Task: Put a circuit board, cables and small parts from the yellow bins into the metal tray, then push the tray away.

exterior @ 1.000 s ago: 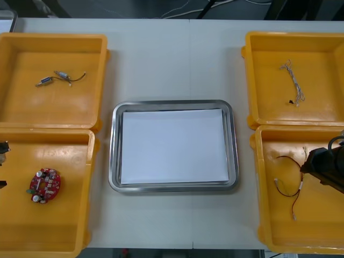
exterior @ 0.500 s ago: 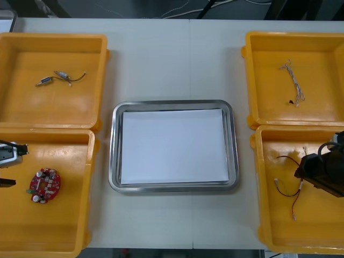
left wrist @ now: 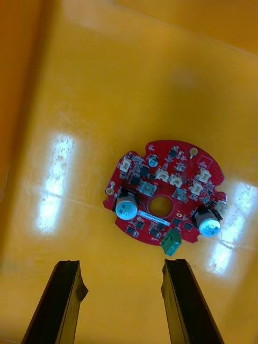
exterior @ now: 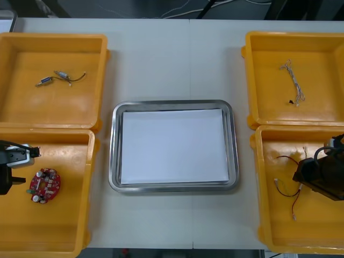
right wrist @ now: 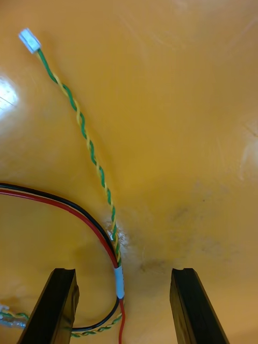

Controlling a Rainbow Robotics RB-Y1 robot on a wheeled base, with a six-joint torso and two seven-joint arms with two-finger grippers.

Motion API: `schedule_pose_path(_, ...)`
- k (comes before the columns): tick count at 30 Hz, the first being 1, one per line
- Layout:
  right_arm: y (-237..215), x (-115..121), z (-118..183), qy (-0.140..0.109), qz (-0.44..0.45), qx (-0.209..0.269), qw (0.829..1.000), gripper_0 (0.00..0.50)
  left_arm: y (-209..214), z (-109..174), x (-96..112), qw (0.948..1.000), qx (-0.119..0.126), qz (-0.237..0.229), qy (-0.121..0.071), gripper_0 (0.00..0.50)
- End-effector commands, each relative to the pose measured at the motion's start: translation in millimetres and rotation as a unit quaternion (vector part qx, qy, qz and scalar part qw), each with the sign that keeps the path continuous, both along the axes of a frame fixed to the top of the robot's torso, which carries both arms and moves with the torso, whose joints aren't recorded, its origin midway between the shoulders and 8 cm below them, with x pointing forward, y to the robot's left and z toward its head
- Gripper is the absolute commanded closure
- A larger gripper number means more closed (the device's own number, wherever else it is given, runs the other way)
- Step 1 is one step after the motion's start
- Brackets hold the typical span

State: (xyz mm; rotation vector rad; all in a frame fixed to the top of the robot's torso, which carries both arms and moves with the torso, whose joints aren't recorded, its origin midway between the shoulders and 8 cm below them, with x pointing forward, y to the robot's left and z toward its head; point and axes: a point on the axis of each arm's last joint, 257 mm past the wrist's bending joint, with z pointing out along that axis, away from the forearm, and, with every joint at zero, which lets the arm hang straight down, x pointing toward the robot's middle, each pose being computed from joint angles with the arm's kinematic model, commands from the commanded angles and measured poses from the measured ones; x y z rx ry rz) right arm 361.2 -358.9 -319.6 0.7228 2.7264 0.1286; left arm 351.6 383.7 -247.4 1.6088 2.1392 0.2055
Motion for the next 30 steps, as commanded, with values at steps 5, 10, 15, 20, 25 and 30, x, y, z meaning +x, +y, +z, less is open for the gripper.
schedule_pose_path(5,1.3,-4.6,-18.6,0.006,0.029,-0.013,0.999,0.000,16.1,-8.0,-9.7,0.9980,0.048,-0.038,-0.015,0.068)
schedule_pose_path(10,-0.6,-4.3,-19.4,0.006,0.031,-0.018,0.999,0.000,26.2,-7.1,-11.1,0.9984,0.047,-0.023,-0.022,0.069)
schedule_pose_path(15,-2.4,-4.8,-20.0,0.007,0.033,-0.024,0.999,0.087,30.2,-6.9,-14.8,0.9990,0.036,-0.008,-0.025,0.070)
schedule_pose_path(20,-2.4,-4.7,-20.1,0.007,0.035,-0.026,0.999,0.427,31.4,-13.8,-21.1,0.9993,0.032,0.000,-0.019,0.072)
schedule_pose_path(25,-1.4,-4.7,-20.5,0.007,0.043,-0.026,0.999,0.500,38.0,-19.6,-25.6,0.9991,0.039,0.006,-0.013,0.072)
schedule_pose_path(30,-0.5,-2.8,-17.7,0.003,0.049,-0.027,0.998,0.500,40.1,-29.8,-23.4,0.9992,0.038,0.010,-0.011,0.070)
